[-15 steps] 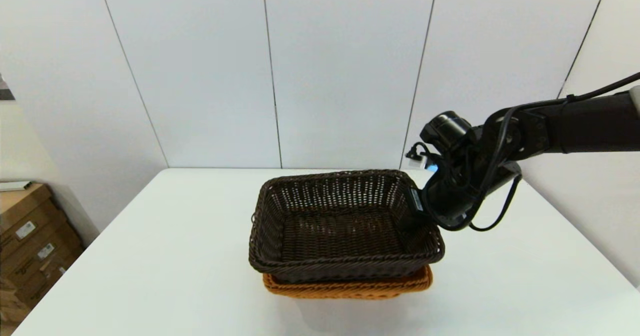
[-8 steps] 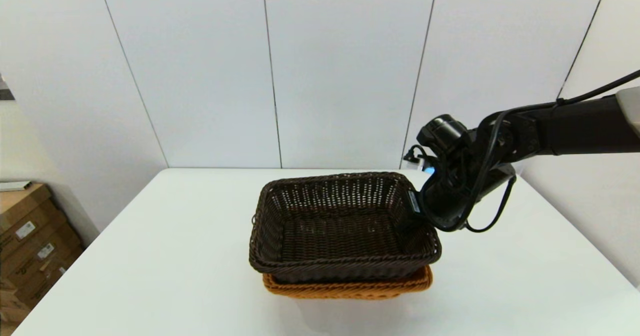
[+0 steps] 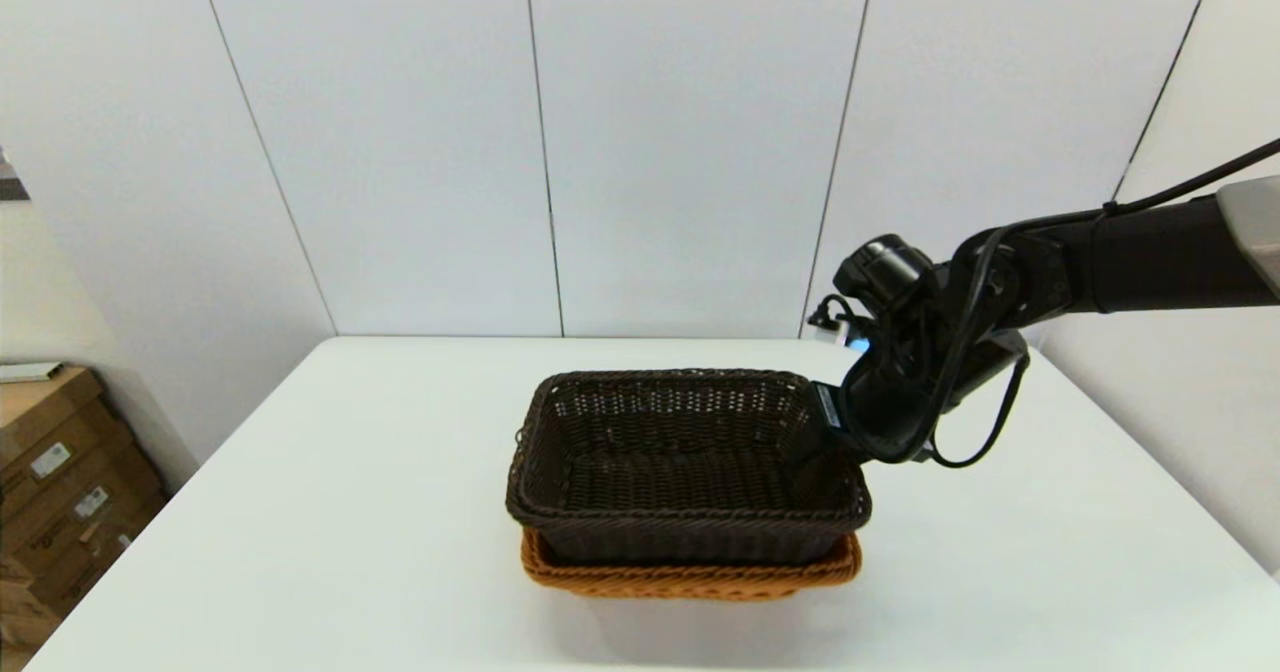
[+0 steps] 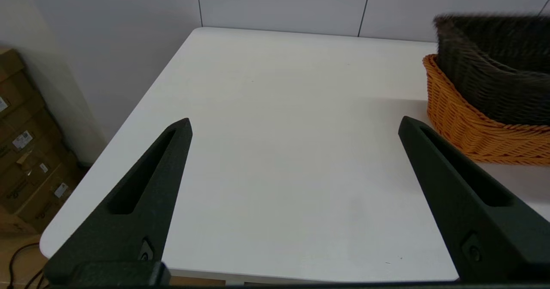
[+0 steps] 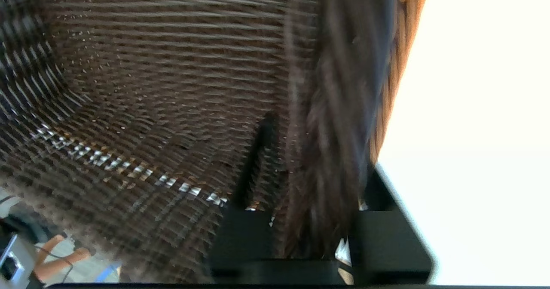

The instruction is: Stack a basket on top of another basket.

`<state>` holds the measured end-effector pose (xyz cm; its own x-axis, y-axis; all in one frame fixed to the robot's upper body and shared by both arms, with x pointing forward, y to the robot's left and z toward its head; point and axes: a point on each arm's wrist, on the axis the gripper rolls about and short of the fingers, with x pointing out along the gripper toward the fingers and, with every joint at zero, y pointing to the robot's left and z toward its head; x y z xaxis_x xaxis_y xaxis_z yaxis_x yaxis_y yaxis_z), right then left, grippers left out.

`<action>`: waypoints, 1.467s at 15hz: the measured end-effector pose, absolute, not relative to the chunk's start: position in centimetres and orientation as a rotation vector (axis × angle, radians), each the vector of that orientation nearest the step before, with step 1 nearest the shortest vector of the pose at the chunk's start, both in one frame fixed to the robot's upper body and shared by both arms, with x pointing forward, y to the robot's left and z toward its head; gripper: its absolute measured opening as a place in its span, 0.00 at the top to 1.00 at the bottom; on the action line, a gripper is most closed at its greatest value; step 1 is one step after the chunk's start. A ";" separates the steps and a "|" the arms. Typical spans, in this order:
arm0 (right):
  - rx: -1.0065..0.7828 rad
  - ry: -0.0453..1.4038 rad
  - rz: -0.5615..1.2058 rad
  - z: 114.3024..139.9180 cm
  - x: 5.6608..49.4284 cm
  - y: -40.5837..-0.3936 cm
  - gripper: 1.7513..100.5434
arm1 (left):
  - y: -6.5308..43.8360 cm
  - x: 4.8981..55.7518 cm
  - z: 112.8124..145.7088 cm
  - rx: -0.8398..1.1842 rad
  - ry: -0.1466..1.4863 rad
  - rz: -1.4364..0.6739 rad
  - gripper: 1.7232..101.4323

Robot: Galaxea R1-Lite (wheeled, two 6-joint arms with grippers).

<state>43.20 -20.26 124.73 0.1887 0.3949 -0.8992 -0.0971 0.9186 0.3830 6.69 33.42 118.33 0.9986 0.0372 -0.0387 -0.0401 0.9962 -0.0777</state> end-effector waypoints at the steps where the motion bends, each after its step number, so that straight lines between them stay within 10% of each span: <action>1: 0.264 1.339 0.349 124.7 43.2 -20.3 0.59 | 33.4 6.7 118.3 -0.079 0.037 0.039 0.04; 7: 0.267 1.311 0.356 125.9 42.8 -20.5 0.29 | 33.4 6.7 118.3 -0.079 0.037 0.039 0.04; 12: 0.302 1.113 0.397 133.6 38.7 -22.5 0.17 | 33.4 6.7 118.3 -0.078 0.037 0.039 0.04; 17: 0.287 0.854 0.314 140.7 26.8 -27.7 0.10 | 33.4 6.7 118.3 -0.079 0.037 0.039 0.04; 22: 0.266 0.659 0.193 138.5 13.7 -32.4 0.07 | 33.4 6.7 118.3 -0.078 0.037 0.038 0.04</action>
<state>13.73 -32.35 138.53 0.7745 0.2600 -0.5767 -0.0927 0.9484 0.3031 6.69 33.42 118.33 0.9986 0.0368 -0.0387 -0.0397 0.9962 -0.0773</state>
